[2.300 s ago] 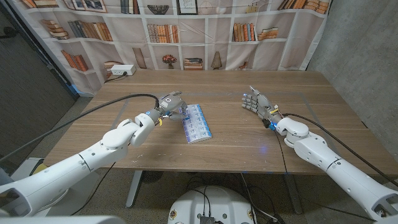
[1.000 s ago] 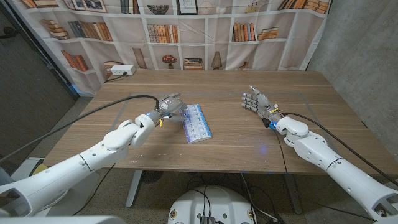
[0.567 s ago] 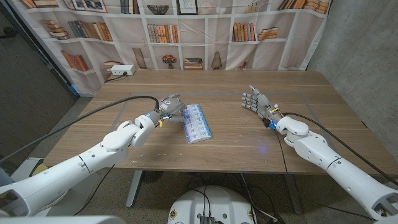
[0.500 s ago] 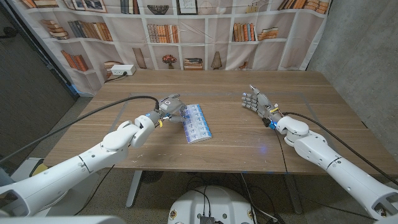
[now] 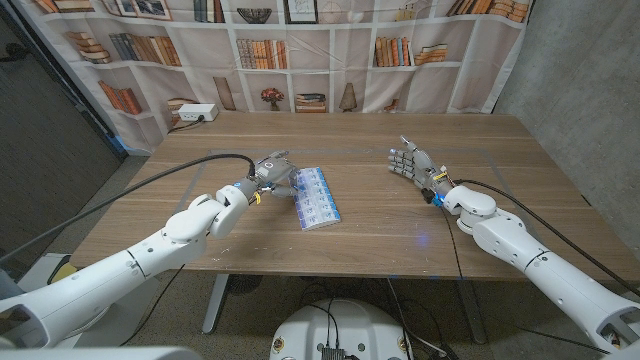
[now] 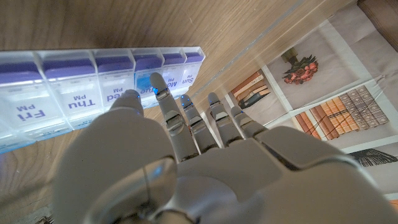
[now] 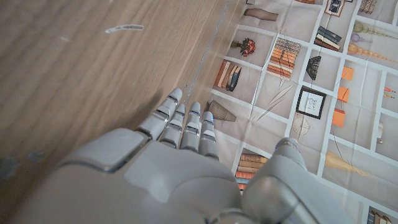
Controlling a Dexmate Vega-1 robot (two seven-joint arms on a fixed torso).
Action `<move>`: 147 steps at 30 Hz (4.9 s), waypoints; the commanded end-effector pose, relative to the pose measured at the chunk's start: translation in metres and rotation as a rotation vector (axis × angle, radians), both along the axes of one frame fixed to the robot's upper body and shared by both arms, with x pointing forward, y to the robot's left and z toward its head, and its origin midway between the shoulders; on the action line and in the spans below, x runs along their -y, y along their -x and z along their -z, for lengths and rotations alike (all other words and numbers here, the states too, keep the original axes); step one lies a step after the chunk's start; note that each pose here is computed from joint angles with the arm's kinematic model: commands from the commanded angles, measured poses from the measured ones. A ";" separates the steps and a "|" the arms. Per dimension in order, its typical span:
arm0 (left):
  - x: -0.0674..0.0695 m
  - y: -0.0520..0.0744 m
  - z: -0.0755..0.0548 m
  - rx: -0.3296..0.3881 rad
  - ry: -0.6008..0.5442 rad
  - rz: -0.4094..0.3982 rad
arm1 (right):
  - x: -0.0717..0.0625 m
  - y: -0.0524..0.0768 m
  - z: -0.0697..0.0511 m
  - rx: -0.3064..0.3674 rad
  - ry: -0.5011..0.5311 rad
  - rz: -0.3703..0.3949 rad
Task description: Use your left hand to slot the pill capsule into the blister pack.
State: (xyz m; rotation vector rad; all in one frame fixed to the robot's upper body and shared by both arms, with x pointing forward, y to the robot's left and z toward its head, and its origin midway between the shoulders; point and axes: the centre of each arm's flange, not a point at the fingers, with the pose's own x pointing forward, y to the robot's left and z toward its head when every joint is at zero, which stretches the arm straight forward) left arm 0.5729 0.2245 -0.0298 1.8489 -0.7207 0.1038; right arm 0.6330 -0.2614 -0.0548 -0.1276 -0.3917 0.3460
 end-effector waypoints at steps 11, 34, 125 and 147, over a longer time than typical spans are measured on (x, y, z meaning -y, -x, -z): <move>0.003 -0.005 0.009 -0.041 0.001 0.013 | 0.003 0.005 0.001 0.000 -0.002 0.010; 0.007 0.002 0.005 -0.017 0.010 0.042 | 0.006 0.007 0.003 0.005 -0.007 0.009; 0.002 0.010 -0.015 0.034 0.066 0.083 | 0.003 0.015 0.004 0.033 -0.028 0.015; 0.002 0.019 -0.049 0.034 0.262 0.226 | 0.003 0.018 -0.006 0.064 -0.038 0.035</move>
